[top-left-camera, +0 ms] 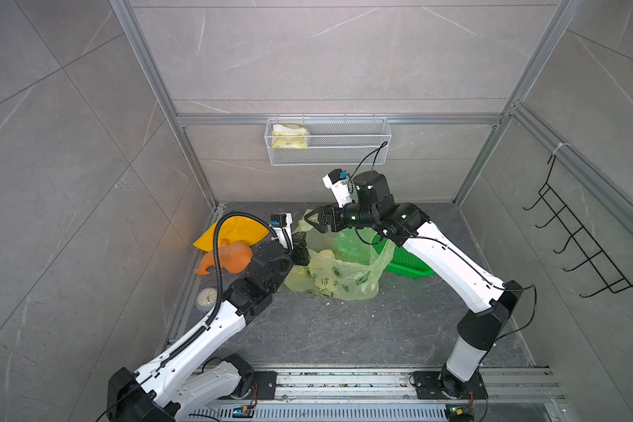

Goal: Place the pears into plastic bags & tie knots
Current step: Tie the plastic bag at the center of the board.

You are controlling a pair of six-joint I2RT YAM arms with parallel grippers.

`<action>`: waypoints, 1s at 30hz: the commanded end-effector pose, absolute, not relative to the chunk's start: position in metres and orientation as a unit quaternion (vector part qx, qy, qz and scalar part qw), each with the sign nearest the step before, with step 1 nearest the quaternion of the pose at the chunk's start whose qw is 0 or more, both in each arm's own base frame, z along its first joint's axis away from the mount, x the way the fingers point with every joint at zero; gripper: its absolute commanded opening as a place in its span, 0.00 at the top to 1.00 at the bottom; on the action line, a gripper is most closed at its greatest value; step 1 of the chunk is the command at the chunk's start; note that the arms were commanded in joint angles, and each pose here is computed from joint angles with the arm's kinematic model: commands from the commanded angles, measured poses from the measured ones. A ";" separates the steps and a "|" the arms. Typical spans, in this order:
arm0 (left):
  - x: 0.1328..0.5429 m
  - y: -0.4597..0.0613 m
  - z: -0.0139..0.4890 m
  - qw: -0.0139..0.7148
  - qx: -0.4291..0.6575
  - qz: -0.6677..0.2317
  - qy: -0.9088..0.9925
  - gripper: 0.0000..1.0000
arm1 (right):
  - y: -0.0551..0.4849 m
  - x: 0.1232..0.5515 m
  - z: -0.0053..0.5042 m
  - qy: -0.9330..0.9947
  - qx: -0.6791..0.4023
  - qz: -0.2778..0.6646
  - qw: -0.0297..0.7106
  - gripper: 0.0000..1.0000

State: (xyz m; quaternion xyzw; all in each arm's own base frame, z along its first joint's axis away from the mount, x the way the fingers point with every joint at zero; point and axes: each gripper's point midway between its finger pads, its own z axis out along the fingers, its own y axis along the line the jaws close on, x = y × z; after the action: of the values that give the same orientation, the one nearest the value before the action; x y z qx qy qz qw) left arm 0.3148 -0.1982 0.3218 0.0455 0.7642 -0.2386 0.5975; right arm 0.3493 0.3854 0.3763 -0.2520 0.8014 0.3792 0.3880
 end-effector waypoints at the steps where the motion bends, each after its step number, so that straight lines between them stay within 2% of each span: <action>1: 0.314 -0.203 0.340 0.615 0.043 -0.261 0.743 1.00 | 0.395 0.350 0.374 0.796 -0.251 0.394 0.385 0.15; 6: 0.314 -0.203 0.341 0.615 0.044 -0.260 0.743 1.00 | 0.402 0.350 0.363 0.800 -0.255 0.395 0.372 0.18; 9: 0.314 -0.205 0.342 0.615 0.048 -0.262 0.742 1.00 | 0.403 0.352 0.358 0.803 -0.255 0.392 0.370 0.28; 10: 0.314 -0.206 0.342 0.614 0.049 -0.263 0.743 1.00 | 0.403 0.353 0.358 0.803 -0.254 0.390 0.372 0.35; 12: 0.314 -0.208 0.341 0.611 0.053 -0.266 0.744 1.00 | 0.403 0.356 0.359 0.803 -0.252 0.386 0.378 0.63; 15: 0.310 -0.206 0.341 0.606 0.066 -0.259 0.749 1.00 | 0.402 0.358 0.368 0.797 -0.263 0.378 0.391 0.97; 16: 0.306 -0.203 0.341 0.605 0.072 -0.249 0.753 0.88 | 0.398 0.358 0.371 0.797 -0.269 0.371 0.395 1.00; 18: 0.294 -0.191 0.344 0.610 0.095 -0.224 0.754 0.48 | 0.393 0.354 0.378 0.793 -0.292 0.356 0.398 1.00; 19: 0.289 -0.184 0.346 0.614 0.104 -0.213 0.753 0.33 | 0.391 0.350 0.382 0.788 -0.312 0.350 0.400 1.00; 21: 0.275 -0.174 0.353 0.623 0.136 -0.198 0.744 0.13 | 0.388 0.335 0.389 0.773 -0.358 0.343 0.396 1.00; 24: 0.262 -0.170 0.371 0.649 0.188 -0.184 0.714 0.02 | 0.383 0.317 0.395 0.752 -0.411 0.339 0.389 1.00; 30: 0.266 -0.183 0.397 0.666 0.272 -0.172 0.674 0.00 | 0.375 0.297 0.399 0.735 -0.465 0.330 0.366 1.00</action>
State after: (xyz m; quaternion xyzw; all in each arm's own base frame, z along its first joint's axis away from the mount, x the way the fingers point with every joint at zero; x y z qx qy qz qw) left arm 0.2657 -0.1686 0.3843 0.1946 0.7041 -0.1829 0.6580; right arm 0.3155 0.3814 0.4001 -0.4155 0.7508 0.3360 0.3882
